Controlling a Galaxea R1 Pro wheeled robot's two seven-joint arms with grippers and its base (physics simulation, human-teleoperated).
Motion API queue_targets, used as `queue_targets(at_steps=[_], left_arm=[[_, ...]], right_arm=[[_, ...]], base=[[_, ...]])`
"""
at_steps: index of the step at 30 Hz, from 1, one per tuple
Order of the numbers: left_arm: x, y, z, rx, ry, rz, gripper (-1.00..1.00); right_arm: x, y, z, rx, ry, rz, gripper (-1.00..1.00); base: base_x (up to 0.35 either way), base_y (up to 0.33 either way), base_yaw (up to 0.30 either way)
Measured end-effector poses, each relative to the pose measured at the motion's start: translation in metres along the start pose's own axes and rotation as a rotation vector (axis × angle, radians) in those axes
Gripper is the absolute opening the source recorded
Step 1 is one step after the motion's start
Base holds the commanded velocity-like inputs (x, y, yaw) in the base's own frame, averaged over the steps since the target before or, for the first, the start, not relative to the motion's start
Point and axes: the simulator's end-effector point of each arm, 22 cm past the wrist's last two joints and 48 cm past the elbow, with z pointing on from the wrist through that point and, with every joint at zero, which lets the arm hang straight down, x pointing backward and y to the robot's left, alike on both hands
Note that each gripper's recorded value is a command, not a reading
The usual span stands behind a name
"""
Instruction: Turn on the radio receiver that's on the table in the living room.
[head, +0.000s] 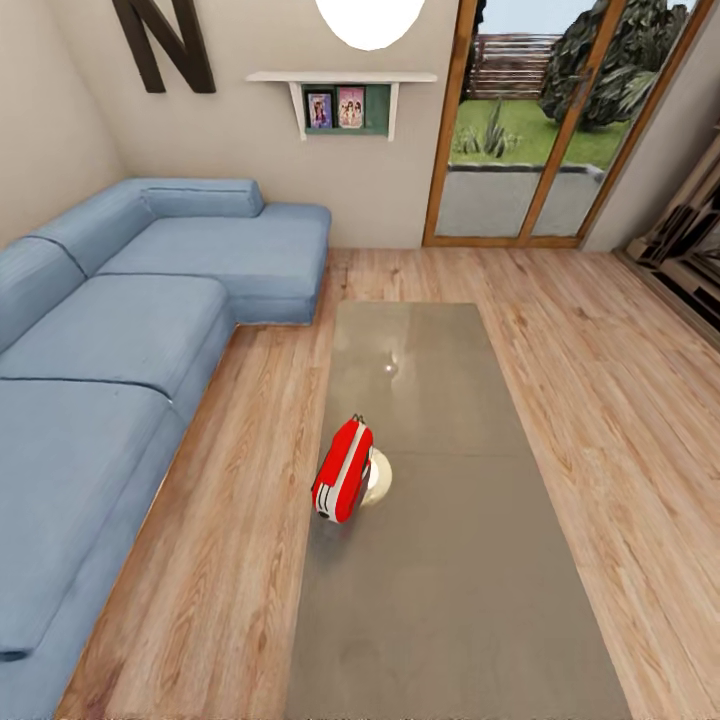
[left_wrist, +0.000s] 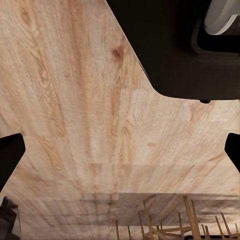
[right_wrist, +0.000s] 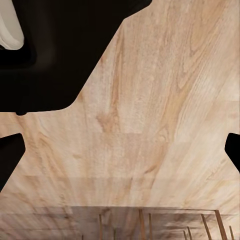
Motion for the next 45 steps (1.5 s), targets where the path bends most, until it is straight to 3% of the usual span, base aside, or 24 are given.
queue_targets(at_steps=[24,45], left_arm=[[0.014,0.002,0.000,-0.004,0.037,0.000,1.00],[0.015,0.002,0.000,-0.006,0.037,-0.002,1.00]], right_arm=[[0.015,0.000,-0.001,-0.001,0.040,0.001,1.00],[0.015,-0.002,-0.001,0.002,0.040,0.001,1.00]], base=[[0.000,0.000,0.000],[0.000,0.000,0.000]])
